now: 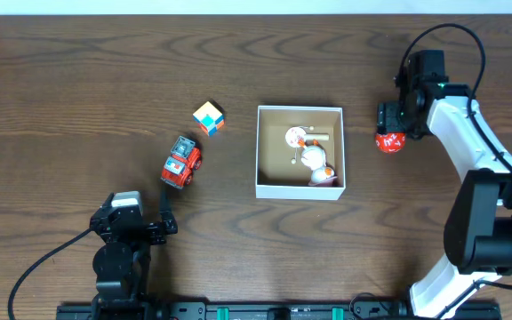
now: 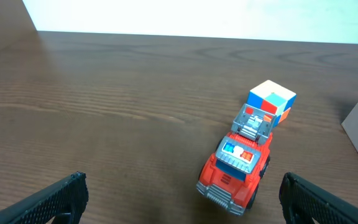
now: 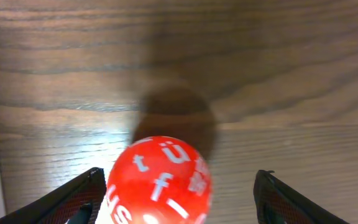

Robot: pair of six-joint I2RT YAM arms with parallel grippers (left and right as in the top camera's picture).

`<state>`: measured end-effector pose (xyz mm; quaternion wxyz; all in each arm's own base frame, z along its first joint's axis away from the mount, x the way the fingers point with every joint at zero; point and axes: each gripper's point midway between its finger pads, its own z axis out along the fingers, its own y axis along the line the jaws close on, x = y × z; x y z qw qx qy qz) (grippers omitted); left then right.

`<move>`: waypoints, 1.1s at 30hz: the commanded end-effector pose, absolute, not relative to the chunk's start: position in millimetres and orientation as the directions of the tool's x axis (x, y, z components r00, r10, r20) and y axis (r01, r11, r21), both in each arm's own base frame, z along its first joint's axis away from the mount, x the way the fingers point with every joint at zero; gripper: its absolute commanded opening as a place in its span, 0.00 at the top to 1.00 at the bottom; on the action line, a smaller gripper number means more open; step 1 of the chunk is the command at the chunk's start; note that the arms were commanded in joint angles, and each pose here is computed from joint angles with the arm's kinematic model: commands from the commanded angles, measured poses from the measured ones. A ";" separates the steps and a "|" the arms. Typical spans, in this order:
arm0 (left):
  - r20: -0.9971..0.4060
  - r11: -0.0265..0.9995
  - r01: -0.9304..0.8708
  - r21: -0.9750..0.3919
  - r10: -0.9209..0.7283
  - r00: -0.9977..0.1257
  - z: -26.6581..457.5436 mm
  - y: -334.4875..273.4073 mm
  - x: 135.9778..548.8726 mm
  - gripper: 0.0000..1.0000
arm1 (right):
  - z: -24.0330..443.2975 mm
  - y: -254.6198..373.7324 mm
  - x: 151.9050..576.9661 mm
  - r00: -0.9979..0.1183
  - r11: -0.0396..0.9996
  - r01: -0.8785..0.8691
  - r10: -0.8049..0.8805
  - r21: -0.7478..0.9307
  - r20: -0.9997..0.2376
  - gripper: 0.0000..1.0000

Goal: Pack container
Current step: 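Move the right gripper to the red lettered ball and grasp it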

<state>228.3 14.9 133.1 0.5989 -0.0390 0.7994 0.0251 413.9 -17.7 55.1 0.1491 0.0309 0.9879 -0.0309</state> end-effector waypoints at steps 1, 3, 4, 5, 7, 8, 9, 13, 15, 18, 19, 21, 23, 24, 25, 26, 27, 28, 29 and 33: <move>-0.950 0.996 -0.088 0.008 -0.020 -0.313 120.8 15.2 226.9 0.02 | 40.9 -0.1 411.1 -0.964 0.998 0.060 0.065 0.027 -0.256 0.23; -0.950 0.996 -0.088 0.008 -0.020 -0.313 120.8 15.2 226.9 0.02 | 35.2 3.5 408.5 -0.970 0.997 0.055 0.065 0.046 -0.236 0.23; -0.950 0.996 -0.088 0.008 -0.020 -0.313 120.8 15.1 226.9 0.02 | 32.5 3.8 406.5 -0.972 0.997 0.055 0.065 0.047 -0.224 0.22; -0.950 0.996 -0.088 0.008 -0.020 -0.313 120.8 15.2 226.9 0.02 | 29.5 3.8 405.2 -0.975 0.997 0.056 0.064 0.046 -0.215 0.22; -0.950 0.996 -0.088 0.008 -0.020 -0.313 120.8 15.2 226.9 0.02 | 25.3 3.6 403.0 -0.978 0.997 0.057 0.065 0.045 -0.200 0.22; -0.950 0.996 -0.088 0.008 -0.020 -0.313 120.8 15.1 226.9 0.02 | 22.6 3.6 402.4 -0.979 0.997 0.057 0.065 0.045 -0.193 0.24; -0.950 0.996 -0.088 0.008 -0.020 -0.313 120.8 15.2 226.9 0.02 | 21.4 3.6 402.0 -0.980 0.997 0.057 0.065 0.045 -0.189 0.27; -0.950 0.996 -0.088 0.008 -0.020 -0.313 120.8 15.1 226.9 0.02 | 19.3 3.8 401.5 -0.981 0.997 0.057 0.064 0.044 -0.184 0.71; -0.950 0.996 -0.088 0.008 -0.020 -0.313 120.8 15.2 226.9 0.02 | 19.3 2.9 401.6 -0.981 0.998 0.058 0.064 0.040 -0.185 0.83; -0.950 0.996 -0.088 0.008 -0.020 -0.313 120.8 15.2 226.9 0.02 | 19.5 1.6 401.6 -0.981 0.998 0.058 0.064 0.033 -0.185 0.95; -0.950 0.996 -0.088 0.008 -0.020 -0.313 120.8 15.2 226.9 0.02 | 20.8 1.7 401.7 -0.981 0.998 0.058 0.063 0.032 -0.186 0.98; -0.950 0.996 -0.088 0.008 -0.020 -0.313 120.8 15.1 226.9 0.02 | 26.7 -0.9 401.5 -0.980 0.998 0.061 0.063 0.018 -0.189 0.99; -0.950 0.996 -0.088 0.008 -0.020 -0.313 120.8 15.1 226.9 0.02 | 38.5 -7.6 402.3 -0.978 0.998 0.063 0.057 -0.025 -0.198 0.99; -0.950 0.996 -0.088 0.008 -0.020 -0.313 120.8 15.1 226.9 0.02 | 47.1 -11.2 403.6 -0.978 0.997 0.053 0.040 -0.057 -0.206 0.99; -0.950 0.996 -0.088 0.008 -0.020 -0.313 120.8 15.2 226.9 0.02 | 57.5 -13.3 405.4 -0.976 0.996 0.035 0.016 -0.086 -0.216 0.99; -0.950 0.996 -0.088 0.008 -0.020 -0.313 120.8 15.2 226.9 0.02 | 67.7 -13.1 407.9 -0.974 0.994 0.009 -0.015 -0.105 -0.226 0.99; -0.950 0.996 -0.088 0.008 -0.020 -0.313 120.8 15.1 226.9 0.02 | 80.9 -9.8 410.9 -0.969 0.993 -0.032 -0.059 -0.115 -0.240 0.99; -0.950 0.996 -0.088 0.008 -0.020 -0.313 120.8 15.2 226.9 0.02 | 94.7 -5.4 414.7 -0.961 0.991 -0.064 -0.094 -0.121 -0.260 0.99; -0.950 0.996 -0.088 0.008 -0.020 -0.313 120.8 15.1 226.9 0.02 | 107.5 -1.0 418.4 -0.953 0.989 -0.081 -0.113 -0.124 -0.282 0.99; -0.950 0.996 -0.088 0.008 -0.020 -0.313 120.8 15.1 226.9 0.02 | 166.5 25.4 435.7 -0.893 0.982 -0.138 -0.181 -0.131 -0.412 0.99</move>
